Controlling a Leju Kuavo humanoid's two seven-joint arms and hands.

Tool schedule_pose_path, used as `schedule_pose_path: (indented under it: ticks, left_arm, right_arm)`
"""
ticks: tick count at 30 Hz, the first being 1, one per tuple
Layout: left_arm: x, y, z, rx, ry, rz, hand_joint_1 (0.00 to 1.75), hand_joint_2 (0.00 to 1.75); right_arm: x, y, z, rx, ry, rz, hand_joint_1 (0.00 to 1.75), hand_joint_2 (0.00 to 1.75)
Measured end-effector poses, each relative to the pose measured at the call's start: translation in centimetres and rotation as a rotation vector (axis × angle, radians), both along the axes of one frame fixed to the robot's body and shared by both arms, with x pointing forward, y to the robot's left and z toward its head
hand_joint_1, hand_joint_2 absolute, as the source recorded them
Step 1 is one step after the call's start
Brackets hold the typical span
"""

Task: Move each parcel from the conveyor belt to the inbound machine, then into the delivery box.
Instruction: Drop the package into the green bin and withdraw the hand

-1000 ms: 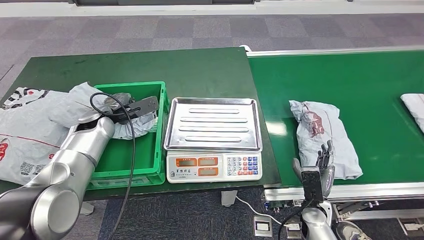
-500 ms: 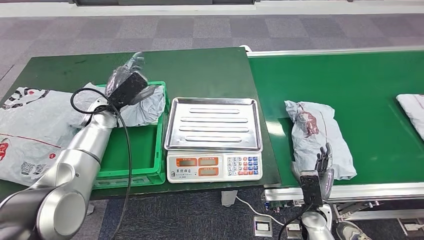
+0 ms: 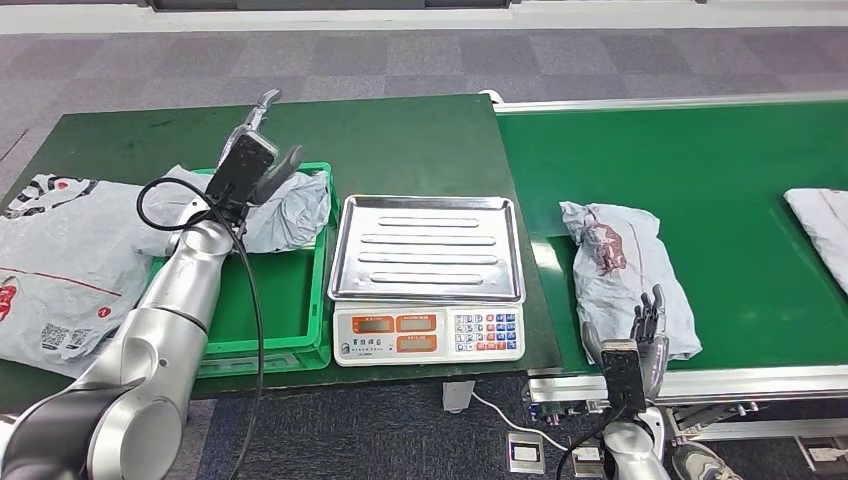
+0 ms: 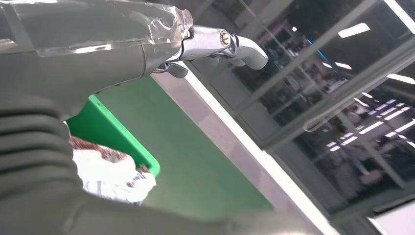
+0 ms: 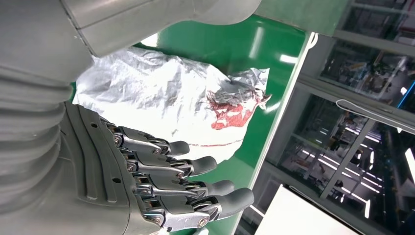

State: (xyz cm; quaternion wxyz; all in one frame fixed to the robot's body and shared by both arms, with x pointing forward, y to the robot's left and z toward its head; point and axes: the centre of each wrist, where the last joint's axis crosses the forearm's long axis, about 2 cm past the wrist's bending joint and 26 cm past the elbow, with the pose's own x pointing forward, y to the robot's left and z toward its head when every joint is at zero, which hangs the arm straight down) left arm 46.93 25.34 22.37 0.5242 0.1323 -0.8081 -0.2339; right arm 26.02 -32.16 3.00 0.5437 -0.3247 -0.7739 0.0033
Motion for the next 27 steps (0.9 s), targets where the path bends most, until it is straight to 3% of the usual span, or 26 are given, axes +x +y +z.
schedule_pose_path:
  ticks: [8,10,14,19,23,27]
  left_arm:
    - [-0.2,-0.2,-0.2,-0.007,-0.005,-0.026,0.0,0.0]
    - [-0.5,-0.4,-0.6,-0.062,-0.005,-0.08,0.0,0.0]
    - [-3.6,-2.6,-4.8,-0.469,-0.012,-0.366,0.0,1.75]
    - [-8.9,-6.1,-10.3,-0.732,0.067,-0.439,0.0,1.75]
    - [-10.7,-7.8,-11.5,-0.767,0.084,-0.435,0.0,1.75]
    - [-11.3,-8.4,-11.5,-0.781,0.074,-0.438,0.0,1.75]
  right_arm:
    - [0.1,0.0,0.1,0.0,-0.002,0.0,0.0,1.75]
    - [0.2,0.0,0.1,0.007,-0.003,0.006,0.0,1.75]
    - [1.3,0.0,0.9,0.021,-0.03,0.018,0.0,1.75]
    - [3.0,-0.4,2.8,-0.024,-0.102,0.001,0.0,1.75]
    - [5.3,-2.4,5.0,-0.15,-0.143,0.007,0.0,1.75]
    - [8.7,-5.0,6.9,-0.237,-0.071,0.012,0.0,1.75]
